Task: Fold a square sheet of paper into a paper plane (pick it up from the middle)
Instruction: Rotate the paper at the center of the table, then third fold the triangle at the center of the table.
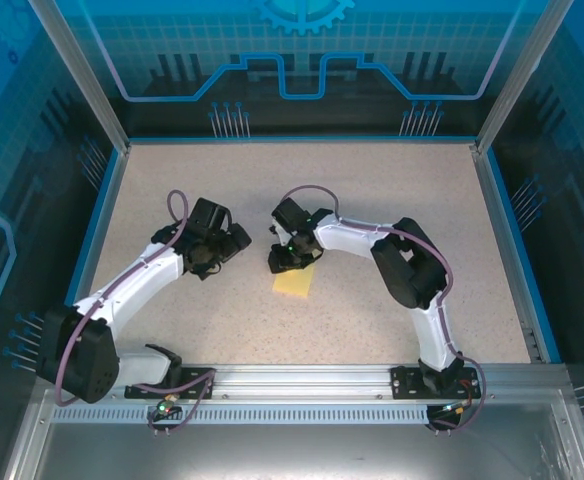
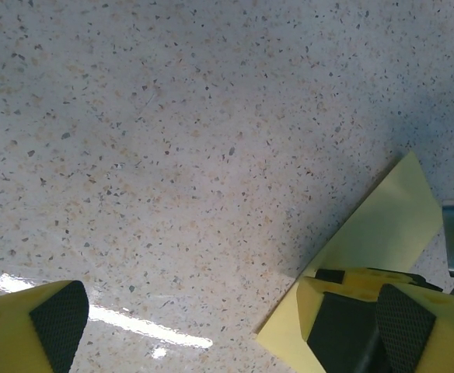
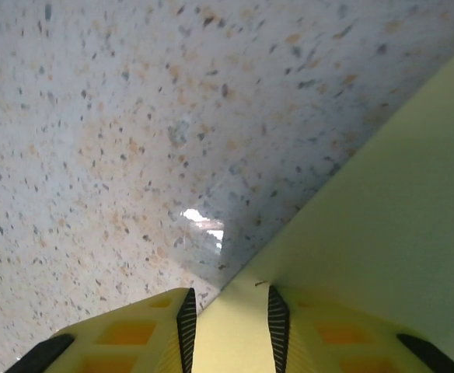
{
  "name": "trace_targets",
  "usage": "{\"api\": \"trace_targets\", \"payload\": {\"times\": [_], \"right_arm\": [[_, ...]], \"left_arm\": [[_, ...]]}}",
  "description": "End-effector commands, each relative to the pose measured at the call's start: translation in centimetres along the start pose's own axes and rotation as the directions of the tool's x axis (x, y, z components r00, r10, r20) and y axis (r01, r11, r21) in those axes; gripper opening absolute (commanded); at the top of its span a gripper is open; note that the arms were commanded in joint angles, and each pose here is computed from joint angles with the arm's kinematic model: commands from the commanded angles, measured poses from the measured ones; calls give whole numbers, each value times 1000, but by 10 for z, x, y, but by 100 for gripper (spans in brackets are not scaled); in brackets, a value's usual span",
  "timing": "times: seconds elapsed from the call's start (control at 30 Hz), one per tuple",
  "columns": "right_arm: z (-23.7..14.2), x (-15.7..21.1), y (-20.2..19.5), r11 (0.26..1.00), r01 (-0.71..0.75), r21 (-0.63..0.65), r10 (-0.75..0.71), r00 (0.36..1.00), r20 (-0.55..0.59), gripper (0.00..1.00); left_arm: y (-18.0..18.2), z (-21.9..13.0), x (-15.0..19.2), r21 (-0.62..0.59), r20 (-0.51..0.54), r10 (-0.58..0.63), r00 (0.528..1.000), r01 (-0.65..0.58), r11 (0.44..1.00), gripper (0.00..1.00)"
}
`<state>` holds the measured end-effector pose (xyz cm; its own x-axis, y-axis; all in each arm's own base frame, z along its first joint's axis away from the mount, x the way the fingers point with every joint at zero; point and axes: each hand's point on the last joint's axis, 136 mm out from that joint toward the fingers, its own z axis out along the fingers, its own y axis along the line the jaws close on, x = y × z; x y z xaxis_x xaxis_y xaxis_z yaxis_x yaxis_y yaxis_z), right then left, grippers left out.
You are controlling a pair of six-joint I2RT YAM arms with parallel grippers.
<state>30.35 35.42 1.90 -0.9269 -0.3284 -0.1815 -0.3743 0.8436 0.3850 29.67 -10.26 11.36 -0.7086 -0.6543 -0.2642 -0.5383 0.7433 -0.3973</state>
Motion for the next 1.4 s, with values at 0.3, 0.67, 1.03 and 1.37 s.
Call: {"api": "trace_targets", "payload": {"times": [0.3, 0.67, 1.03, 1.37], "right_arm": [[-24, 84, -31, 961, 269, -58, -275, 941, -198, 33], [-117, 57, -47, 977, -134, -167, 160, 975, 154, 63], [-120, 101, -94, 879, -443, -178, 467, 875, 128, 76], [-85, 124, -76, 801, -526, -285, 550, 835, 3, 63]], "left_arm": [[-27, 16, 18, 121, -129, 69, 989, -53, 991, 97], [-110, 35, 86, 367, -251, 301, 920, -198, 909, 46], [-136, 89, 130, 334, -365, 336, 868, -215, 918, 15], [-116, 110, 132, 243, -380, 300, 875, -219, 945, 12]]}}
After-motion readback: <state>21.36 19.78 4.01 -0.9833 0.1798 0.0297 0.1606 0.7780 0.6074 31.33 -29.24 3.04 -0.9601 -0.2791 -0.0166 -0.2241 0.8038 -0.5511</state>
